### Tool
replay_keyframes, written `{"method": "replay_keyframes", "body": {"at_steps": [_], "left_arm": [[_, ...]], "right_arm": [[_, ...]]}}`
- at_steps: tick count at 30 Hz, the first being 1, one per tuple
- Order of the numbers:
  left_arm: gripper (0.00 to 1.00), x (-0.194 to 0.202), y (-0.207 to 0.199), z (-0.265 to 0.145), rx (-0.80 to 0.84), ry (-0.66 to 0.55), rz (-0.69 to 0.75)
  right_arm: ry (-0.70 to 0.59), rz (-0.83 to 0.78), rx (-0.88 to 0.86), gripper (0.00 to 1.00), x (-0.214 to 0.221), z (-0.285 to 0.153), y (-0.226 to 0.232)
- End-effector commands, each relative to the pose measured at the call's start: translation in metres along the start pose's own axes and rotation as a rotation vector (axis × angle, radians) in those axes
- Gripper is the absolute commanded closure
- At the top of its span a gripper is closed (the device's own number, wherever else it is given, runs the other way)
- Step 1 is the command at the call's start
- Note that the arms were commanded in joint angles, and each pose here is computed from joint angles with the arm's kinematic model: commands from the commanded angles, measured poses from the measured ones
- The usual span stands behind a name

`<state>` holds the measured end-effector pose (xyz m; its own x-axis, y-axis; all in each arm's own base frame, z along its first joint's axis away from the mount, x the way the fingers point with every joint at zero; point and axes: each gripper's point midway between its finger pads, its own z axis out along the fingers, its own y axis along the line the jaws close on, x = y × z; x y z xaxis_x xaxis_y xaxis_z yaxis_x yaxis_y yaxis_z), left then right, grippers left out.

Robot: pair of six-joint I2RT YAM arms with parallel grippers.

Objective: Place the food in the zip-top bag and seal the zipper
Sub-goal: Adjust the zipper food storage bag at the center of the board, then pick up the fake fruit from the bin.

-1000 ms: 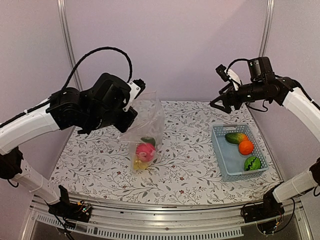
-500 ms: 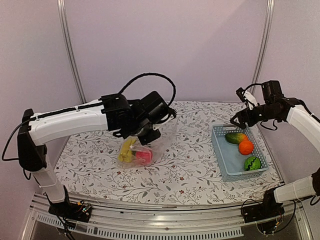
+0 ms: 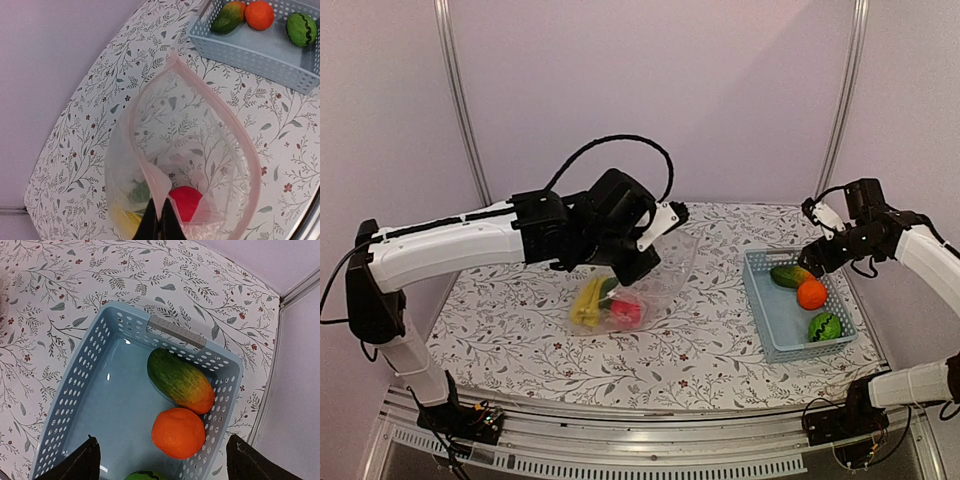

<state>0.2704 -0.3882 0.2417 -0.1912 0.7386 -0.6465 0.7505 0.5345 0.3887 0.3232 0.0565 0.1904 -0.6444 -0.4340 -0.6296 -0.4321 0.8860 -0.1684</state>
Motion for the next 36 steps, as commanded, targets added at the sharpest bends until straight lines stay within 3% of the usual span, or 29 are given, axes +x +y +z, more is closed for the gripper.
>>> {"method": "replay_keyframes", "body": {"at_steps": [1,13,36], "left_arm": [[1.0,-0.008,0.005,0.004,0.019,-0.086,-0.115],[1.0,0.011,0.014,-0.015,-0.071,-0.169,-0.163],[1.0,0.011,0.008,-0.021,-0.08,-0.175,-0.129]], "right_arm": [[0.137,-0.015,0.095,0.15,0.032,0.009,-0.015],[0.293,-0.019,0.13,0.2,0.071,0.039,-0.02],[0.368,-0.037,0.094,0.27,0.075,0.078,-0.022]]}}
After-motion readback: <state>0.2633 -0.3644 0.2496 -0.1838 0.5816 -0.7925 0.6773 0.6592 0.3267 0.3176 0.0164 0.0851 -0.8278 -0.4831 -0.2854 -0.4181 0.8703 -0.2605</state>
